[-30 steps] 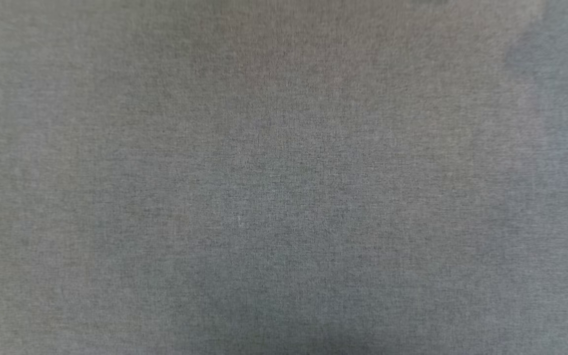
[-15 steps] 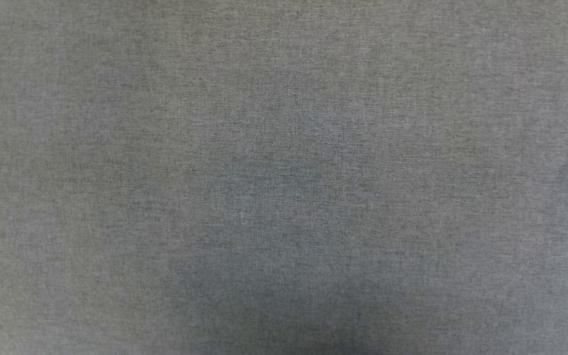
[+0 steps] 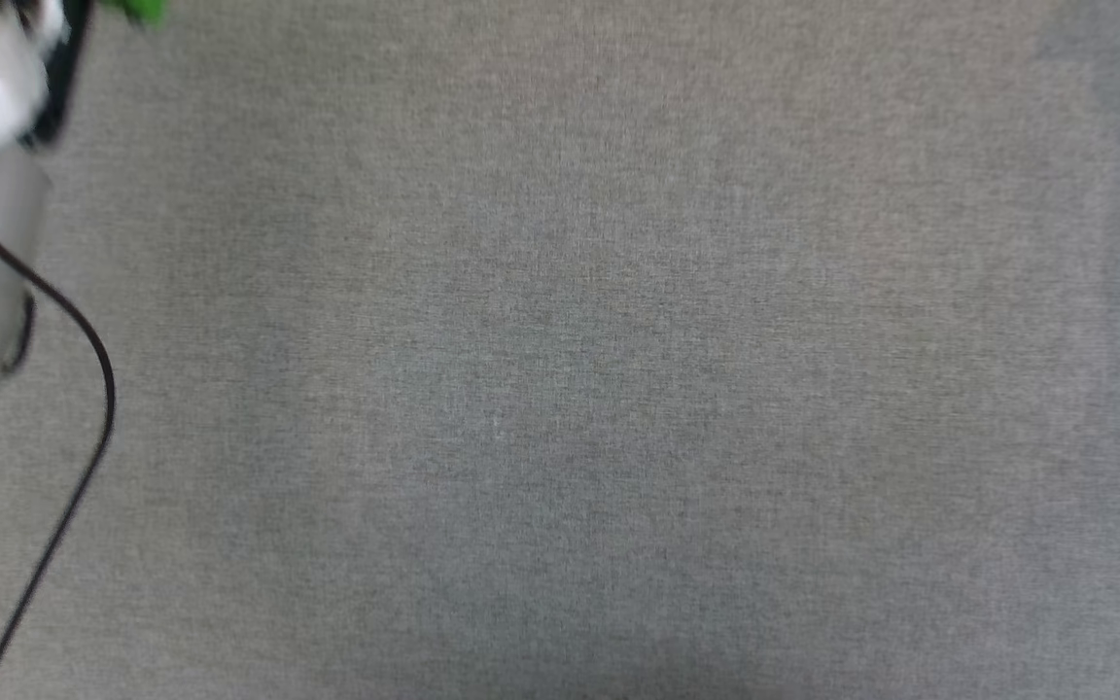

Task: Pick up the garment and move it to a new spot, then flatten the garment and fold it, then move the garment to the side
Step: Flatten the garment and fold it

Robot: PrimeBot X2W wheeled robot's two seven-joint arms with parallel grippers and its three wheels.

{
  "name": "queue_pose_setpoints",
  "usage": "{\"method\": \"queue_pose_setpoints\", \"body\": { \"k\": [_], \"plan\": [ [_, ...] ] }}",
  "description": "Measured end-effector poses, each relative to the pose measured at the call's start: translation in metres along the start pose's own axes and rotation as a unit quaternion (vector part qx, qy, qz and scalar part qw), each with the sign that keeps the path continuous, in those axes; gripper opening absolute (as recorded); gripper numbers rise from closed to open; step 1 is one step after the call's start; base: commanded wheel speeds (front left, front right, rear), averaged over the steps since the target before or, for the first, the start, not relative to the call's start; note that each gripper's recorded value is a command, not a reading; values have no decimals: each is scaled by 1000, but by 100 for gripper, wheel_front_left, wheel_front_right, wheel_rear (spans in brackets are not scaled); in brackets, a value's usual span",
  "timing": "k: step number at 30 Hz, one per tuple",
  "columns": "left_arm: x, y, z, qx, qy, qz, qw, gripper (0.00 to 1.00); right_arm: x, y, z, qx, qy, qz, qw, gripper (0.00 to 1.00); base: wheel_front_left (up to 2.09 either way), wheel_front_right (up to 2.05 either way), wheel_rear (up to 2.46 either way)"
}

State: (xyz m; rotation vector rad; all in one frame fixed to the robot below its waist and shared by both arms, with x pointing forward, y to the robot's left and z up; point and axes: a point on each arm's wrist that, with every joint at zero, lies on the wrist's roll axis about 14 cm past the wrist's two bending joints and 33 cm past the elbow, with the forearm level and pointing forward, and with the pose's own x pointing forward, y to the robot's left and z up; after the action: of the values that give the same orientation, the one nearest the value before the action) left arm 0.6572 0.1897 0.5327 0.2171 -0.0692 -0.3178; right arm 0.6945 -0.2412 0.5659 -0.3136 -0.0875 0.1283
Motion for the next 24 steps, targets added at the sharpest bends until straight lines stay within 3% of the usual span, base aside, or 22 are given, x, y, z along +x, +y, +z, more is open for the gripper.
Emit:
{"method": "queue_pose_setpoints", "body": {
  "k": [3,16,20,24],
  "plan": [
    [-28,-11,-17,-20,27,-5,999,0,-25,12,-18,-13,30,23,999,0,0,0,0],
    [-154,-58,-62,-98,115,-3,989,0,-147,40,-57,72,111,58,990,0,0,0,0],
    [-181,-73,-63,-109,131,-8,985,0,-190,46,-71,50,144,85,985,0,0,0,0],
    [-207,-88,-64,-106,147,-22,983,0,-218,42,-72,58,154,78,983,0,0,0,0]
  ]
}}
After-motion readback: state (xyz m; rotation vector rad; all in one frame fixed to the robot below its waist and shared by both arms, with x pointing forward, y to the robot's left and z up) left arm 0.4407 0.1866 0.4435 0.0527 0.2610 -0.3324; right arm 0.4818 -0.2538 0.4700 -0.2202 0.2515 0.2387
